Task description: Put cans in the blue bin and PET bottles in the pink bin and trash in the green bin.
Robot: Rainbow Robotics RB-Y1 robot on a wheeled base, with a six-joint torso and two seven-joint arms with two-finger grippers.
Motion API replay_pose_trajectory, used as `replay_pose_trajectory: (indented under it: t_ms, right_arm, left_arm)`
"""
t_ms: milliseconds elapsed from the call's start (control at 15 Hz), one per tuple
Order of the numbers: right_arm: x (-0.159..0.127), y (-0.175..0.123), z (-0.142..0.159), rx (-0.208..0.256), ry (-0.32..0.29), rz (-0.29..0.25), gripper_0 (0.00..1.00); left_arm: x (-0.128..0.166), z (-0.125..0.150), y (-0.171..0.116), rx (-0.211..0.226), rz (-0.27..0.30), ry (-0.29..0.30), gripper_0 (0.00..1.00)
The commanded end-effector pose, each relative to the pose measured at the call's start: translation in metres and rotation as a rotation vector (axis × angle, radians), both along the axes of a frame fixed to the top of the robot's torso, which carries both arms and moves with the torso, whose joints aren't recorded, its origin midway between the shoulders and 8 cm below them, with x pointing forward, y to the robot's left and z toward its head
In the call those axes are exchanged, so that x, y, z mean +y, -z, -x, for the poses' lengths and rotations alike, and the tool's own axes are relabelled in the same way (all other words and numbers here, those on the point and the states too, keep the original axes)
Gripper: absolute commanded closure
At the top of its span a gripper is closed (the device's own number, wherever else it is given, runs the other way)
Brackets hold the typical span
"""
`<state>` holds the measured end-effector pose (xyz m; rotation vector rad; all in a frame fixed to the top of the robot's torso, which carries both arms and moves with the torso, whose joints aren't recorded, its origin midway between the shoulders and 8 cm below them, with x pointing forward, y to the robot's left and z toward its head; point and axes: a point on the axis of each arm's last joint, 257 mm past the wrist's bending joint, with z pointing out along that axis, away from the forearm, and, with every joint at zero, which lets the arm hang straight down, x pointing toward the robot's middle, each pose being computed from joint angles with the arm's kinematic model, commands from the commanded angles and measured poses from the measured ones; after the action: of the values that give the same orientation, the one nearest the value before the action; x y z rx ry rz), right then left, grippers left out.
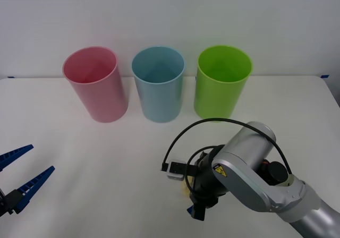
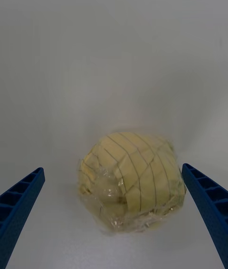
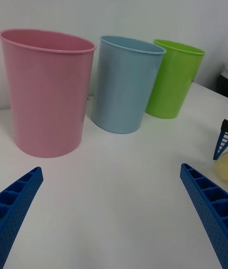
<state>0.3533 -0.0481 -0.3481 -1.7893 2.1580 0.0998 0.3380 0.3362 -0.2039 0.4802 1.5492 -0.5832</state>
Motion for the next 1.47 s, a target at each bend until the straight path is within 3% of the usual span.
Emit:
replay_pose_trajectory:
  t_ms: [67, 467, 533, 667, 733, 800, 867, 1467]
  right_arm:
    - [0.003, 0.002, -0.009, -0.028, 0.011, -0.005, 0.00]
    - [0.007, 0.003, -0.013, -0.040, 0.010, -0.007, 0.00]
    - [0.007, 0.003, -0.013, -0.041, 0.011, -0.006, 0.20]
    - [0.006, 0.003, -0.014, -0.048, 0.007, 0.001, 0.71]
    - [0.005, 0.003, -0.015, -0.052, 0.009, 0.003, 0.88]
    - [0.004, 0.004, -0.015, -0.053, 0.009, 0.009, 0.96]
    - [0.002, 0.004, -0.016, -0.058, 0.008, 0.017, 1.00]
    - [-0.002, 0.006, -0.018, -0.067, 0.005, 0.028, 1.00]
  left_arm:
    - [0.000, 0.000, 0.000, 0.000, 0.000, 0.000, 0.00]
    - [0.000, 0.000, 0.000, 0.000, 0.000, 0.000, 0.00]
    - [0.000, 0.000, 0.000, 0.000, 0.000, 0.000, 0.00]
    - [0.000, 0.000, 0.000, 0.000, 0.000, 0.000, 0.00]
    - [0.000, 0.000, 0.000, 0.000, 0.000, 0.000, 0.00]
    - [0.000, 0.000, 0.000, 0.000, 0.000, 0.000, 0.00]
    - [0.000, 0.000, 0.000, 0.000, 0.000, 0.000, 0.00]
    - [0.000, 0.000, 0.000, 0.000, 0.000, 0.000, 0.00]
